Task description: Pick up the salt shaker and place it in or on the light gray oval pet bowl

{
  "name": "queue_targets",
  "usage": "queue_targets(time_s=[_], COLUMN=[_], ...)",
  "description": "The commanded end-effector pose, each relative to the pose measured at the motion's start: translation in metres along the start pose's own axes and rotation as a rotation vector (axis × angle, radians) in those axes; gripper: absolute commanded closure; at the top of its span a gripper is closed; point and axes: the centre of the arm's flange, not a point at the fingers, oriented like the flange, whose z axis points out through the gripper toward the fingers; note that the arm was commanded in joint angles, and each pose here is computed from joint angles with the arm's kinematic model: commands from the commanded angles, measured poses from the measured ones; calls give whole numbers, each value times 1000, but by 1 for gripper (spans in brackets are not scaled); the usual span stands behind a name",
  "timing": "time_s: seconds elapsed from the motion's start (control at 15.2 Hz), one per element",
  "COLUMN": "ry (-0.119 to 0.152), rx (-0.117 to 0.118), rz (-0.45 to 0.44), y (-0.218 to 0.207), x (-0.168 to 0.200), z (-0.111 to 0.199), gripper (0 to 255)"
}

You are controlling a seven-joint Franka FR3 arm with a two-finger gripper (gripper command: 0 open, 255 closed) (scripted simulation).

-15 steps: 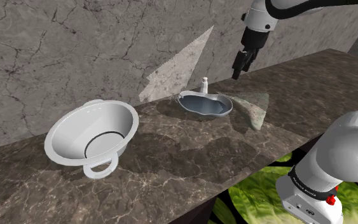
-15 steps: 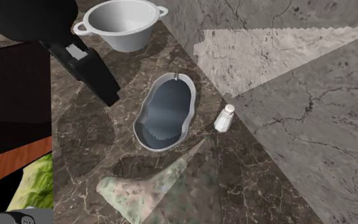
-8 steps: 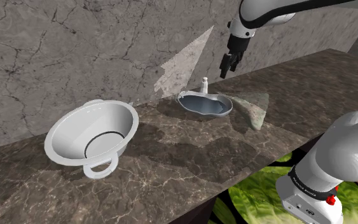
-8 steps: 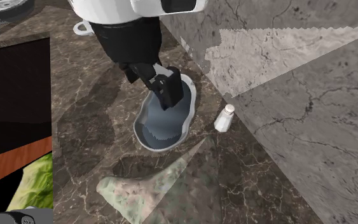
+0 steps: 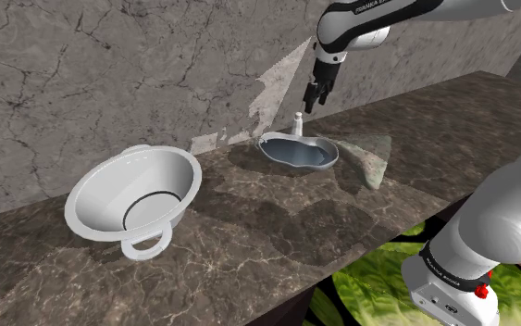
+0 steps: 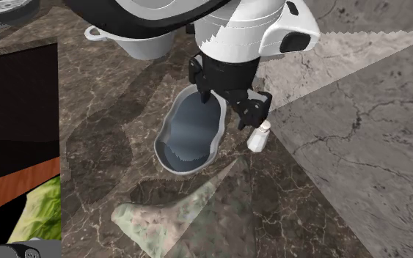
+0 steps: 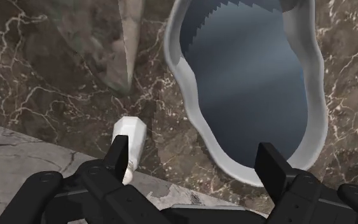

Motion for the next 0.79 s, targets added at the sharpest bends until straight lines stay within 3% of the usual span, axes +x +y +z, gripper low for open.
queue_targets(time_s=[0.0, 0.53, 0.73], ry=[1, 5, 5], rx=[1, 4, 5], rz=[-2, -5, -5], y=[13, 68, 71], x=[18, 92, 96], z=[12, 63, 77], gripper=[0, 0, 0])
